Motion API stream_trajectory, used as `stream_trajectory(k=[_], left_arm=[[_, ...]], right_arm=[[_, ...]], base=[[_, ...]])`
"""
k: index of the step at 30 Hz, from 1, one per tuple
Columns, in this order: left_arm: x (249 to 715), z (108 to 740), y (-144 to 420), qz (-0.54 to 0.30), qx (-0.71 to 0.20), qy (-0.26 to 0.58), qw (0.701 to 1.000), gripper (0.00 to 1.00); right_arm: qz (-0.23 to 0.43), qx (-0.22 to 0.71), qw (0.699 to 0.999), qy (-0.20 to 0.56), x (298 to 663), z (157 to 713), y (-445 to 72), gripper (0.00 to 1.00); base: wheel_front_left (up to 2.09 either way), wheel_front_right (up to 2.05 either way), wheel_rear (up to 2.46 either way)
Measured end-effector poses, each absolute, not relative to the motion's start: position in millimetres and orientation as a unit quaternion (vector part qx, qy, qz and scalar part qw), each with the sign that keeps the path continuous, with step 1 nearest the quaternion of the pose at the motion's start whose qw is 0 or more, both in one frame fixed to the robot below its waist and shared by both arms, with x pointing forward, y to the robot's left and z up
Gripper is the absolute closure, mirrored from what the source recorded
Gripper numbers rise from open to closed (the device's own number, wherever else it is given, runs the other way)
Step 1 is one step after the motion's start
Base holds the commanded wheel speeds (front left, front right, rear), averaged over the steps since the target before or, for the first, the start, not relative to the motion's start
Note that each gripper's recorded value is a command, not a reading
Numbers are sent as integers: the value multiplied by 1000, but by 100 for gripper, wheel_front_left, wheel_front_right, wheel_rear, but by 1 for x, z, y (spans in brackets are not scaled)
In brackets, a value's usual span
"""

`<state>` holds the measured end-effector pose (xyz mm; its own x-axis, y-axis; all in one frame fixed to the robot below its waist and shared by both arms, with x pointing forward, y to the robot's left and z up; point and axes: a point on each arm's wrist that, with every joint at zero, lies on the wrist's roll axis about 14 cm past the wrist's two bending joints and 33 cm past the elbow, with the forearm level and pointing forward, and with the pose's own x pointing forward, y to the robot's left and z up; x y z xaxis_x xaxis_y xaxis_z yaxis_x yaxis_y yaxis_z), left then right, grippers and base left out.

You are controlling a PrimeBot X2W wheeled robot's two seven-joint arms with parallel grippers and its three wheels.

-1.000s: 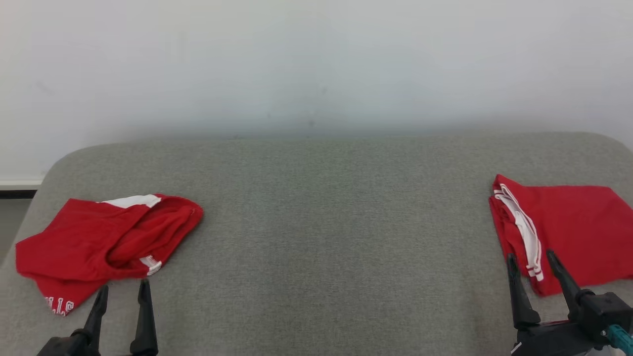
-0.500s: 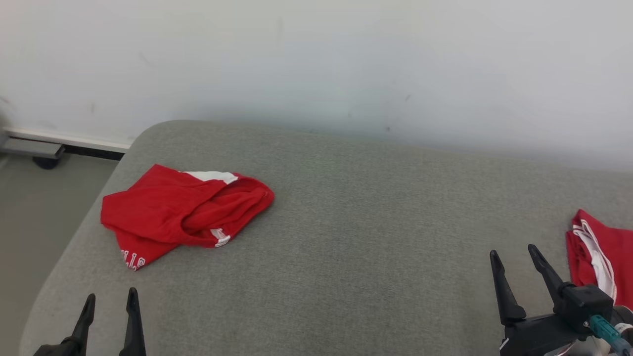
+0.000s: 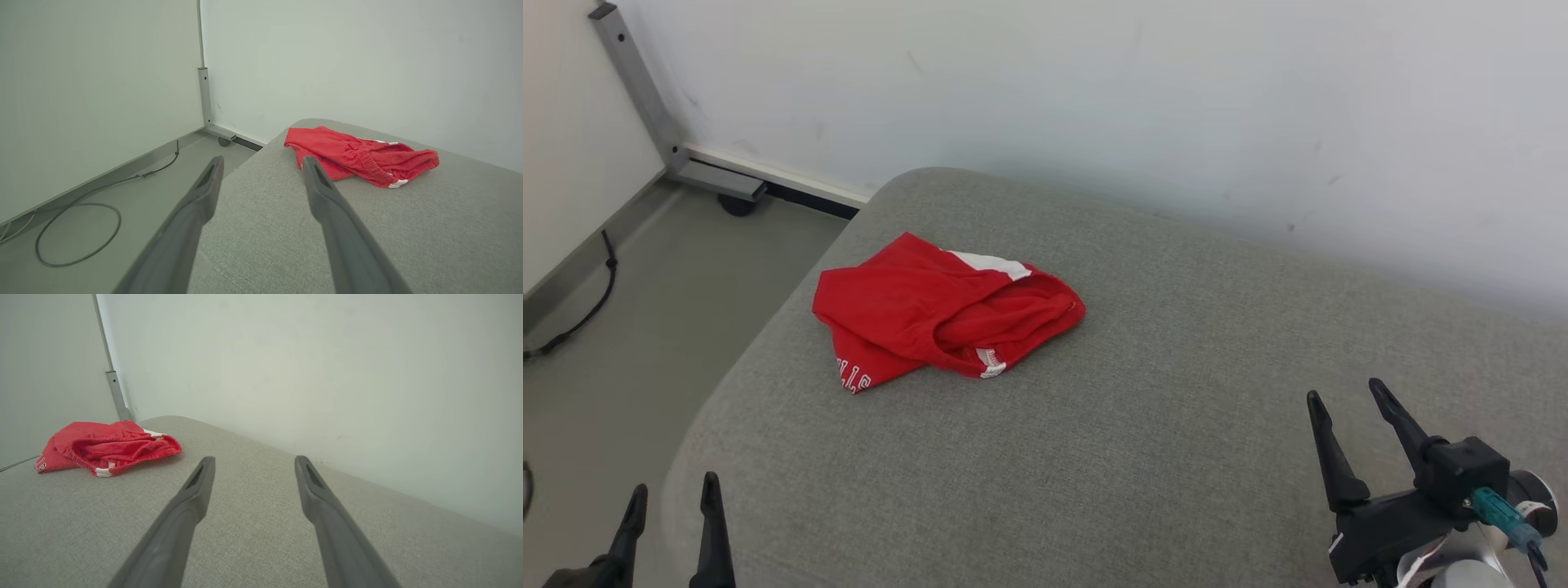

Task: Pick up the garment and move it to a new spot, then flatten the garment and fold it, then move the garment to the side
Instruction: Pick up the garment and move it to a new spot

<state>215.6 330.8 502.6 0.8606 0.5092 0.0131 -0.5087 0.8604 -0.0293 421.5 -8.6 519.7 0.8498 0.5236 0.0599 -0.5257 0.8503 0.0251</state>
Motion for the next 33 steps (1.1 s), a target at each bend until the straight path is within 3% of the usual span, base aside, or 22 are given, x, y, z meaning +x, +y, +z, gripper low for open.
stream_trajectory(k=[8,18,26,28,33], left_arm=[[193,496,344,303,-14,2,953,0],[199,500,338,297,-25,-5,954,0],[299,582,331,143,-21,-68,987,0],[322,591,330,110,-12,-52,992,0],[353,604,362,129,-44,-21,990,0]], right_arm=[[315,19,949,-14,428,516,25,0],[319,12,948,-1,428,507,27,0],[305,10,952,9,431,500,13,0],[299,6,954,9,433,499,6,0],[294,3,956,9,432,500,-2,0]], base=[[0,0,0],[0,0,0],[0,0,0],[0,0,0],[0,0,0]])
